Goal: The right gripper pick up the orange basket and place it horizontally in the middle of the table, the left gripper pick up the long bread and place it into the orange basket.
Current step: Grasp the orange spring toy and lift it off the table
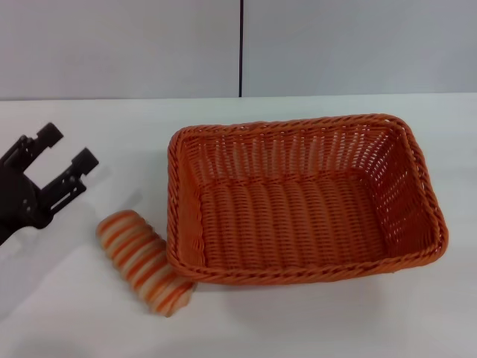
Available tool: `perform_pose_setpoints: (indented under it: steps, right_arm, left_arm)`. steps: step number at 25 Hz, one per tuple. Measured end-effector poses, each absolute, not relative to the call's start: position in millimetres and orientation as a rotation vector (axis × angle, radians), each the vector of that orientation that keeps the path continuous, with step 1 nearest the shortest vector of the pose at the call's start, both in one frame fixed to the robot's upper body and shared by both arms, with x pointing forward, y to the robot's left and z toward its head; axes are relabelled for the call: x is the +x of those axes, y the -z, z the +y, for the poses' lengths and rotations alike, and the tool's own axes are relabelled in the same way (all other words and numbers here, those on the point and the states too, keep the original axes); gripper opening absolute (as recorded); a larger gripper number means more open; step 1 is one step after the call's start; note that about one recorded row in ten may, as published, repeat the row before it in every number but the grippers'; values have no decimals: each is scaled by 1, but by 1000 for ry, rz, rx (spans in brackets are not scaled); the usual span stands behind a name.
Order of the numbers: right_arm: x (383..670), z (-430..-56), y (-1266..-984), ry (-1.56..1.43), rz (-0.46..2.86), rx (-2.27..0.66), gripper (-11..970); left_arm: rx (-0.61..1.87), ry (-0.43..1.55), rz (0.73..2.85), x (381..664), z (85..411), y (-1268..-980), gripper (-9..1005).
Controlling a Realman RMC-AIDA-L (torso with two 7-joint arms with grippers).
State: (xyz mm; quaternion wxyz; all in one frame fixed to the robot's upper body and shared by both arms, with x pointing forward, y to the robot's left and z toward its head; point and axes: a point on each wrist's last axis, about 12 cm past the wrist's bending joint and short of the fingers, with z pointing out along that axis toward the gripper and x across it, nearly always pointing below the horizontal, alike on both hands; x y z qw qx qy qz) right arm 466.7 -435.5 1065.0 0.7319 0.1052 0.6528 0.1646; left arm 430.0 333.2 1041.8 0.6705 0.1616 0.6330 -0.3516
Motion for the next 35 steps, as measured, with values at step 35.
perform_pose_setpoints:
  steps: [35]
  right_arm:
    - [479, -409, -1042, -405, 1501, 286, 433]
  left_arm:
    - [357, 747, 1808, 420, 338, -1000, 795]
